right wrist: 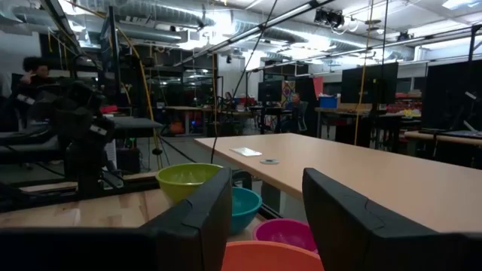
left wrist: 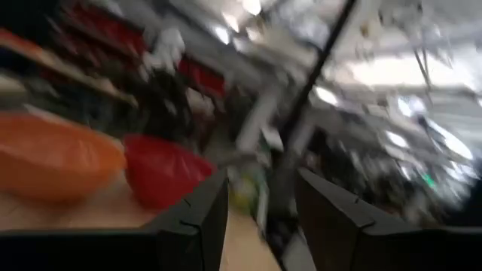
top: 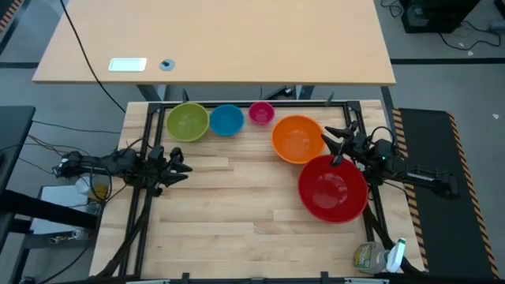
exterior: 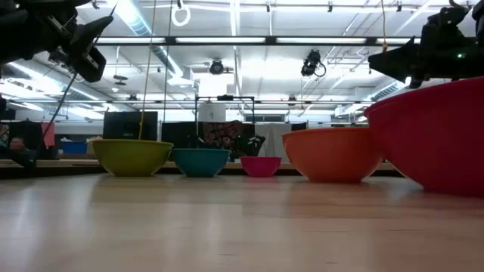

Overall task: Nest bowls inside each other
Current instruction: Stack the orange bowl on top of the red bowl

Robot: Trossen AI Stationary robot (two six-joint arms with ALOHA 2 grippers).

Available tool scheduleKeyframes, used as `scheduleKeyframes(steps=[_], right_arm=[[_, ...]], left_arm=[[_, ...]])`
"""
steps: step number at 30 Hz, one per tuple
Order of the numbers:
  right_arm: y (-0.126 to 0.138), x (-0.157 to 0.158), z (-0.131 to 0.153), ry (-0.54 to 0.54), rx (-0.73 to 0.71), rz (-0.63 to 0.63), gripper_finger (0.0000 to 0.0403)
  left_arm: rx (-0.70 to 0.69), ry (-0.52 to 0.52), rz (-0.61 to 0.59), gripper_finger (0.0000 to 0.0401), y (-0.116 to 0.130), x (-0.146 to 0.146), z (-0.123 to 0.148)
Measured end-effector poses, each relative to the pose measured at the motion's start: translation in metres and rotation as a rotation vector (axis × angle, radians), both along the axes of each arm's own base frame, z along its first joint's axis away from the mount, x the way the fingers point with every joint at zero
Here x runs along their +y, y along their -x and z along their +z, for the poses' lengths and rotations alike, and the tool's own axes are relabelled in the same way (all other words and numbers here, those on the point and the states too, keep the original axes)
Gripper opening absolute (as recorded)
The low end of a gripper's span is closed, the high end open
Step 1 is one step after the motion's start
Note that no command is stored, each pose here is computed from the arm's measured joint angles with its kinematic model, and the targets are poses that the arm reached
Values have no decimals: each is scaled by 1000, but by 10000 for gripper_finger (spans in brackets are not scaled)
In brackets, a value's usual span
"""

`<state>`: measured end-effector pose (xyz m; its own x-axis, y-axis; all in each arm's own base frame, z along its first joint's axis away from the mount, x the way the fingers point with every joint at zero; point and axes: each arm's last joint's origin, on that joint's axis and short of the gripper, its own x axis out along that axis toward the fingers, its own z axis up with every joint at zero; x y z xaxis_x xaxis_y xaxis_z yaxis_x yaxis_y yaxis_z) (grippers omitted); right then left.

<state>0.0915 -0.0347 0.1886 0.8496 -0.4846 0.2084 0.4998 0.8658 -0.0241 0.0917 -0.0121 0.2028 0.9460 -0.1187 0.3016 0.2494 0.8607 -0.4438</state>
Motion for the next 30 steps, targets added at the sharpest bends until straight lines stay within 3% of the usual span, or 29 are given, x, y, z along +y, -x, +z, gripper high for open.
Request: scheduleKeyframes(steps=[3, 8, 14, 18, 22, 25, 30], right_arm=[[0, 0, 0, 0, -1, 0, 170], [0, 0, 0, 0, -2, 0, 170], [1, 0, 3, 15, -32, -25, 170], [1, 0, 4, -18, -57, -14, 170], [2, 2, 9, -62, -146, 87, 170], [2, 4, 13, -62, -184, 165, 170], [3, 3, 16, -89, -237, 130, 170]], left_arm=[[-102, 54, 86, 155, 3, 3, 10], [-166, 56, 168, 155, 4, 6, 16], [-43, 65, 415, 155, -8, 11, 8], [41, 75, 456, 155, -17, 11, 0], [1, 110, 456, 155, -22, 11, 4], [47, 8, 457, 155, -31, 11, 19], [274, -119, 473, 155, -60, 22, 50]])
